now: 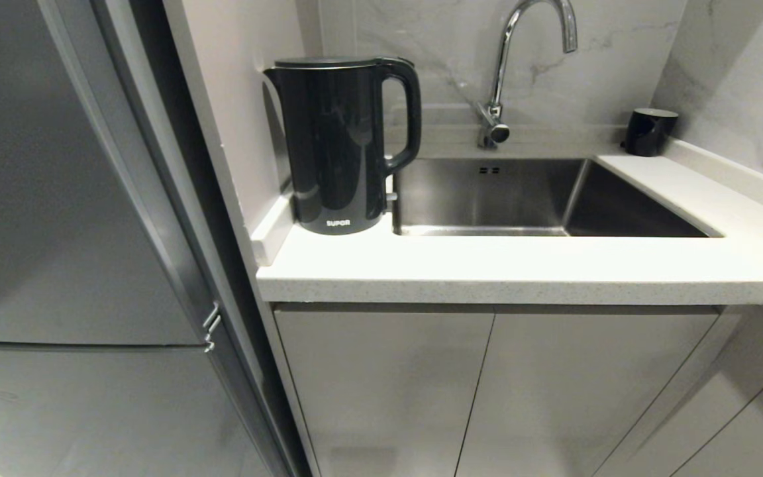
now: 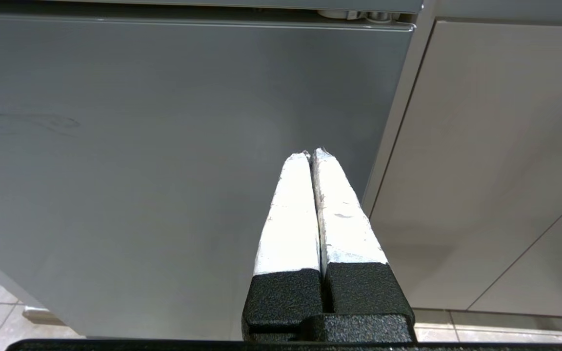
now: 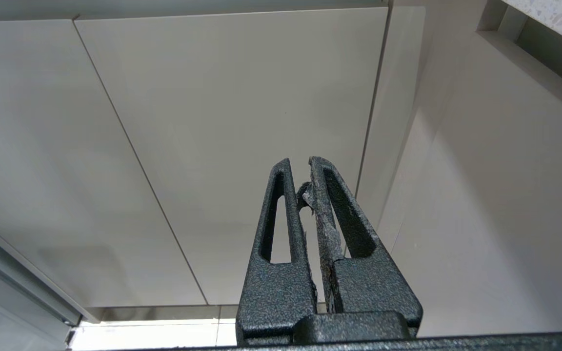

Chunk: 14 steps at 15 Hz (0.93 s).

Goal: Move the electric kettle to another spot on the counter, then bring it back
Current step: Grab the kettle

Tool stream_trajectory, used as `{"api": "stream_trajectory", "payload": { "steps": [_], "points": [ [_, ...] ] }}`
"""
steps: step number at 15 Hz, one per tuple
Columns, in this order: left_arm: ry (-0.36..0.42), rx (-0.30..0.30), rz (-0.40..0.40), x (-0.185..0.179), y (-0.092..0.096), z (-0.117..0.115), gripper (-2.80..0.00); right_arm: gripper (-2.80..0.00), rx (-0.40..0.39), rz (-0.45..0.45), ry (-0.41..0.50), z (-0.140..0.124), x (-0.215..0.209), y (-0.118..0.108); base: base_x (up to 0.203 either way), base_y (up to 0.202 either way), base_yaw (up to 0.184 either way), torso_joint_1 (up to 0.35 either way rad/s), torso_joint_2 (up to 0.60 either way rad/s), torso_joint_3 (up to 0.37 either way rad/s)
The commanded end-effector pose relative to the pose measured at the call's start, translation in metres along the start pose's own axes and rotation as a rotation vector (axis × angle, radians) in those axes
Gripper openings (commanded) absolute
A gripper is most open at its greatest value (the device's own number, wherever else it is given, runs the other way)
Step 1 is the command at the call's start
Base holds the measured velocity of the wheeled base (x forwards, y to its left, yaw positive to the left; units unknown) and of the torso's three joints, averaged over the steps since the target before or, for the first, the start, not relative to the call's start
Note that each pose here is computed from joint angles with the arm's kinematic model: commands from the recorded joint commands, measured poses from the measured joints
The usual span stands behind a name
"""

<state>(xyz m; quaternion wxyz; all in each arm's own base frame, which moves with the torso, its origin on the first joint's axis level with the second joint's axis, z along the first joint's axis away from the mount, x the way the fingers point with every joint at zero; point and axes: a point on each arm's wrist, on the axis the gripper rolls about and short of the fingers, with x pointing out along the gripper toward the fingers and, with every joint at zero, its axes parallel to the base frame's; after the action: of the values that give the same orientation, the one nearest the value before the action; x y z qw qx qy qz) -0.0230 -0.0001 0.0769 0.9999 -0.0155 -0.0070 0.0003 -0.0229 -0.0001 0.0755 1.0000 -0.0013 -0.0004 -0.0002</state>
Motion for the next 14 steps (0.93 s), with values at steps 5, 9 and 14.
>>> {"api": "stream_trajectory", "payload": {
  "steps": [5,9,14],
  "points": [
    [-0.004,-0.008,-0.001,-0.0001,0.0,0.0,-2.8,-2.8,0.0,-0.001,0.001,0.0,0.0001,0.0,0.0,0.0,0.0,0.016,-0.17,-0.154],
    [-0.004,-0.018,0.001,-0.0001,0.0,0.0001,-2.8,-2.8,0.001,-0.001,0.001,0.0,0.0001,0.0,0.0,0.0,0.0,0.085,-0.45,-0.366],
    [-0.004,-0.02,0.001,-0.0001,0.0,0.0001,-2.8,-2.8,0.001,-0.001,0.001,0.0,0.0001,0.0,0.0,0.0,0.0,0.124,-0.5,-0.371]
  ]
}}
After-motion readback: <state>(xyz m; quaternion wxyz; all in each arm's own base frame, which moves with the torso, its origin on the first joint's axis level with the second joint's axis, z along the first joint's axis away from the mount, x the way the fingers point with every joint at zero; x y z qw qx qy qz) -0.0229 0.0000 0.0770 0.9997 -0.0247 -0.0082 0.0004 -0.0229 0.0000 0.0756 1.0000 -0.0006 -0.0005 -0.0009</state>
